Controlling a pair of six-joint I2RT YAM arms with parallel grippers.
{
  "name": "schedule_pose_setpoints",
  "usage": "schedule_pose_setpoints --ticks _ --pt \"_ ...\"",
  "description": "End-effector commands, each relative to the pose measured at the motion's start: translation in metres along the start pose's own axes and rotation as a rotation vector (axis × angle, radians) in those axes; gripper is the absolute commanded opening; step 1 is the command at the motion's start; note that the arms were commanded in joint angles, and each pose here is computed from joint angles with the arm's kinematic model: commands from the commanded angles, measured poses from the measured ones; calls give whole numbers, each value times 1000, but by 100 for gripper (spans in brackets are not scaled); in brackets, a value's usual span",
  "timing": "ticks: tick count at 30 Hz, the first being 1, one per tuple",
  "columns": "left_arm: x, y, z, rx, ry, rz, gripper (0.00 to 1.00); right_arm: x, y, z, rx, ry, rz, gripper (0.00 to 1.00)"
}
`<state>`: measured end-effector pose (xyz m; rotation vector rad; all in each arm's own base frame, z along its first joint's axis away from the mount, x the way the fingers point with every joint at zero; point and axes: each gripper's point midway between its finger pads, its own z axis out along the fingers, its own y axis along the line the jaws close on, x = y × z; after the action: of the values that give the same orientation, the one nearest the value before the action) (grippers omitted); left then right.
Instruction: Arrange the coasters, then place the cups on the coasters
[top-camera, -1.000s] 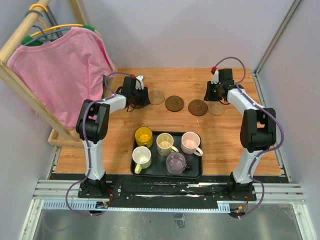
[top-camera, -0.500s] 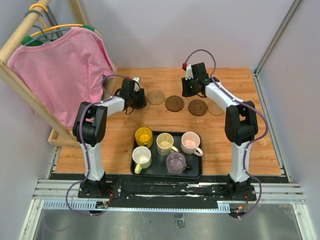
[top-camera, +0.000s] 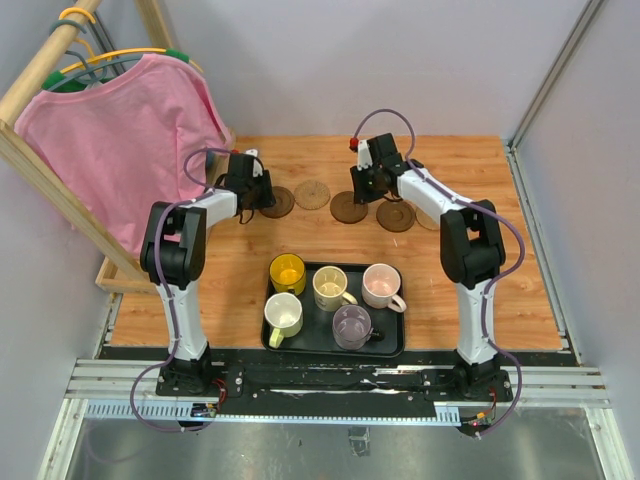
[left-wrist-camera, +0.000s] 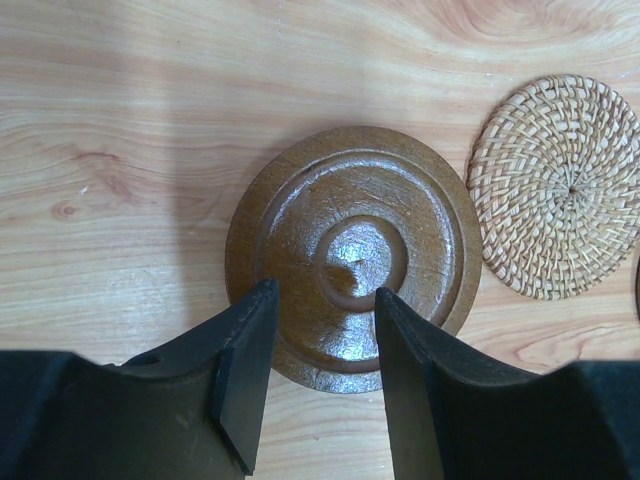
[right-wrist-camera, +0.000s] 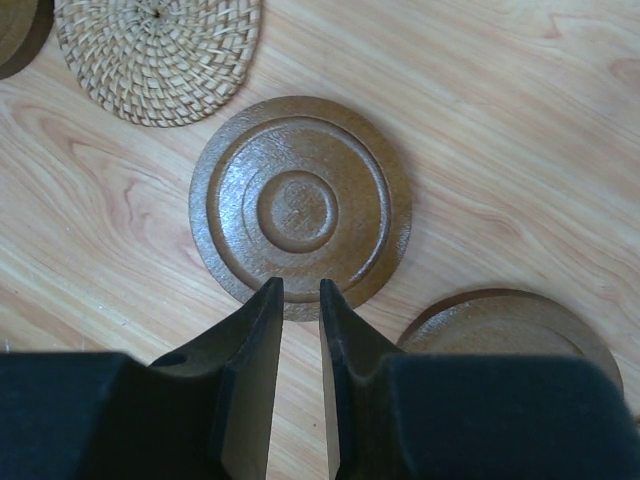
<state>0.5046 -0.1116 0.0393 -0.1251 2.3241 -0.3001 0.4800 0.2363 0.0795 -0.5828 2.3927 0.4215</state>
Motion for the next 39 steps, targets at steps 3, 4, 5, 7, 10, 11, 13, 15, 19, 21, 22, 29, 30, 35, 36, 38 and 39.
schedule_pose_setpoints --ticks 3,4,5,7,10,11,13,15,19,21,22,29,30,35,36,38,39 --pt "6 24 9 -93 26 -6 49 -14 20 7 -52 -16 -43 23" --pt "5 27 9 -101 23 -11 49 -17 22 8 -60 -20 -48 23" --pt "4 28 8 -104 20 -15 49 -18 25 10 -68 -20 -52 23" --pt "2 30 7 -106 7 -22 49 -22 31 14 -84 -29 -60 23" --pt "-5 30 3 -103 -16 -26 49 -32 41 22 -104 -48 -71 23" --pt "-6 30 3 -102 -18 -25 49 -35 44 25 -108 -54 -75 23" --pt "-8 27 1 -90 -22 -24 49 -39 48 33 -114 -62 -81 23" --pt "-10 21 0 -58 -29 -22 49 -44 52 40 -126 -79 -84 24" --pt "-15 4 -5 39 -53 -28 50 -54 60 56 -163 -122 -72 24" --pt "-17 -6 -8 94 -66 -31 51 -58 64 62 -191 -135 -60 25" --pt "-19 -11 -10 118 -72 -31 51 -60 68 65 -211 -141 -56 25" --pt "-27 -30 -25 212 -102 -42 52 -79 88 77 -323 -204 -33 25" --pt "-27 -32 -28 221 -106 -42 52 -82 90 78 -335 -215 -34 26" --pt "-31 -33 -38 231 -132 -33 53 -89 100 86 -387 -230 -22 27" --pt "-32 -34 -40 231 -137 -32 53 -88 100 88 -390 -226 -15 27" --pt "-31 -33 -42 228 -138 -32 53 -85 101 91 -396 -212 1 28" --pt "-32 -33 -44 229 -139 -32 53 -81 101 93 -399 -200 8 28"
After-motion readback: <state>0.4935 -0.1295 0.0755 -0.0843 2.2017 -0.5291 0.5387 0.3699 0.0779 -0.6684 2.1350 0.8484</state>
